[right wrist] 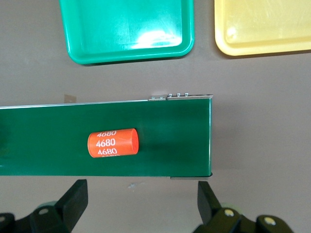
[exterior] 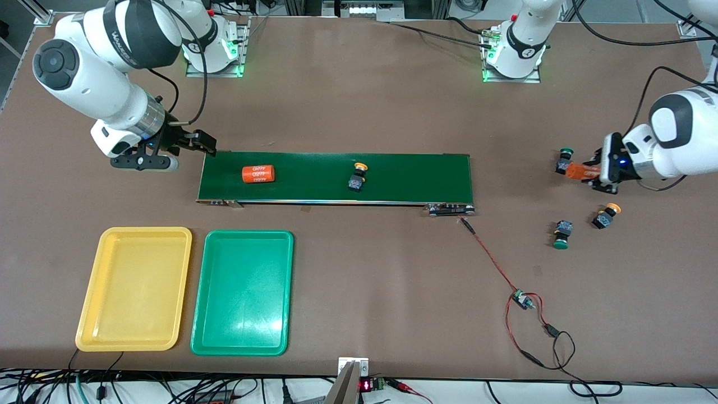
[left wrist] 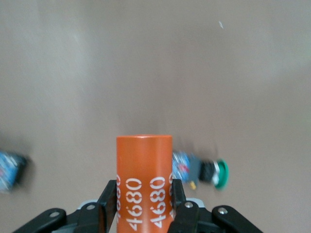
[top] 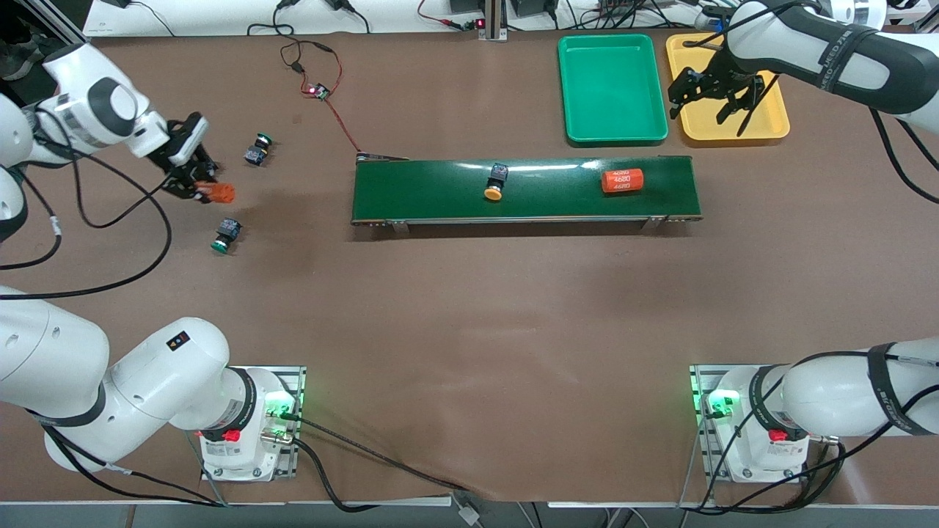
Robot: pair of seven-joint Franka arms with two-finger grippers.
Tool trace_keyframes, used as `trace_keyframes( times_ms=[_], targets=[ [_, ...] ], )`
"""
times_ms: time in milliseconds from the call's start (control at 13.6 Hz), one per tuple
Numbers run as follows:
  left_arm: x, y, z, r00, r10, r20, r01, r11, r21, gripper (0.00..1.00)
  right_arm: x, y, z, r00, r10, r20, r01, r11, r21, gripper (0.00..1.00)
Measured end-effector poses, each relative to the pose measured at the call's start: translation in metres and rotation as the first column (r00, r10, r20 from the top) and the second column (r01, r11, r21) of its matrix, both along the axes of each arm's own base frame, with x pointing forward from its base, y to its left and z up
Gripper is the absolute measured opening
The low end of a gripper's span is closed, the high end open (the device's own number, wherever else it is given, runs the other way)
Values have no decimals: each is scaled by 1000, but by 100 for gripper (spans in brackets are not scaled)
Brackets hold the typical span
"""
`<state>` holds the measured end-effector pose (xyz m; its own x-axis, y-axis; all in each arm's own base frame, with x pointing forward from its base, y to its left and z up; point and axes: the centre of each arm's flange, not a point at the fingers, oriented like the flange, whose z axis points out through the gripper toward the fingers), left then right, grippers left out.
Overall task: Sort buttons by color to trays
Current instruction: 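Carry the battery to the belt while the right gripper grasps the first battery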
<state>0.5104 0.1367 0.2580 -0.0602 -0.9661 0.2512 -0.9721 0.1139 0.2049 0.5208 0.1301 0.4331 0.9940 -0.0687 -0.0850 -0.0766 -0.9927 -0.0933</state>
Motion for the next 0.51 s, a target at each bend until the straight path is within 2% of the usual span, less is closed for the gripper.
trace_keyframes(
  times_ms=[220,513],
  targets=[
    [28,-66,34,999,-13,41,12,1000,25,49,6,12,-20,996,-89,-12,89,996,-8,100],
    [43,-168,66,998,4,65,-5,1000,12,49,3,51,-41,989,-150,-16,150,989,-18,100]
  ],
)
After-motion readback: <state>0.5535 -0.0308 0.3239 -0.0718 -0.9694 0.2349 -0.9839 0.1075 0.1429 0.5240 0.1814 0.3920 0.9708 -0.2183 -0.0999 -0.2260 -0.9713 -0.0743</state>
